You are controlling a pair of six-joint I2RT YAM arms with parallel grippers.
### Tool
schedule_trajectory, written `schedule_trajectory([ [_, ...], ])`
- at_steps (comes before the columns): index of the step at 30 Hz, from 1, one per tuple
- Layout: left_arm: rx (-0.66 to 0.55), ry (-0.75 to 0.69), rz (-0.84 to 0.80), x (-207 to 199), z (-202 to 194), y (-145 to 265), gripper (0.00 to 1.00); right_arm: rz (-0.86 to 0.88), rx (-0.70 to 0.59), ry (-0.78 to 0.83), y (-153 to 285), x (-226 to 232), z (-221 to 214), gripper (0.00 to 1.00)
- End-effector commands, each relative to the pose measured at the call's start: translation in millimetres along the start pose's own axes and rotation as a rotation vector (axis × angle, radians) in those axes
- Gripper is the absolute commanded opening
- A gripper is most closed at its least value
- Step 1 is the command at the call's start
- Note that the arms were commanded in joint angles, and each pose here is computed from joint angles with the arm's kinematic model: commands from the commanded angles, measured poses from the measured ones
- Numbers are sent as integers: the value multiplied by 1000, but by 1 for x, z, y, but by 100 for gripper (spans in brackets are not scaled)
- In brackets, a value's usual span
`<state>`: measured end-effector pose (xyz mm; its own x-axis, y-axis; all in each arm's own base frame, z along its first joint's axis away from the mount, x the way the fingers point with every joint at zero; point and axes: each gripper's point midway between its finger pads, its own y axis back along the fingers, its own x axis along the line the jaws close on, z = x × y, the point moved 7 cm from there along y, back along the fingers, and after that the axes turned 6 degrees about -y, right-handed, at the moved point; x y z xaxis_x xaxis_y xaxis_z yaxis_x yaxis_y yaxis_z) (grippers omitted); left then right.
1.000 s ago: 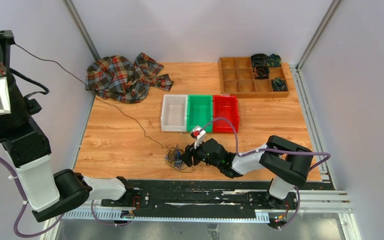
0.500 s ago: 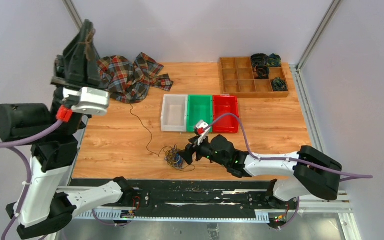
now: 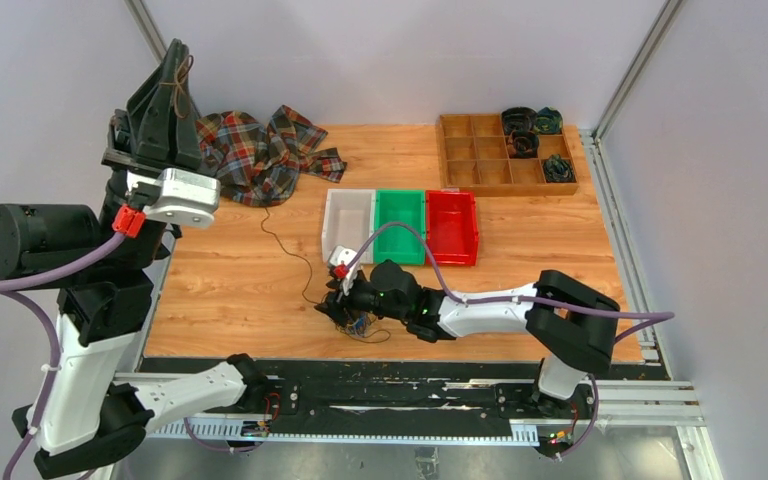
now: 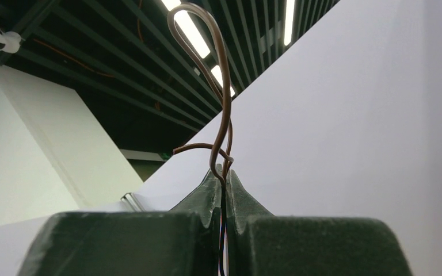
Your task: Untangle the cables
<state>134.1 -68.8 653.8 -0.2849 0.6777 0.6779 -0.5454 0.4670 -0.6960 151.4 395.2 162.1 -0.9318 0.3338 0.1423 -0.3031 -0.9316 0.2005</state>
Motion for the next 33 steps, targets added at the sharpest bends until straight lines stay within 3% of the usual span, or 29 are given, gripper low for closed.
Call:
schedule_trajectory([
  [1,16,-15,17,11,1,4,1,36,-14,22,-6,7,6,44],
  [5,37,6,-14,0,-3,11,1,-26,-50,9,2,1,13,4],
  [6,47,19,-22,-3,-5,15,1,-32,-63,9,5,0,16,1],
  [12,209,163,-297,-74,-29,60,3,-48,-121,15,35,0,43,0],
  [17,344,295,-600,-166,-52,141,12,-44,-170,38,66,3,65,1],
  [21,391,335,-772,-216,-63,197,19,-45,-150,59,80,3,69,1],
  [26,250,341,-1001,-250,-54,228,32,-2,-119,74,87,9,73,1],
  [33,85,297,-1097,-268,-47,227,39,79,-85,85,84,18,84,1],
])
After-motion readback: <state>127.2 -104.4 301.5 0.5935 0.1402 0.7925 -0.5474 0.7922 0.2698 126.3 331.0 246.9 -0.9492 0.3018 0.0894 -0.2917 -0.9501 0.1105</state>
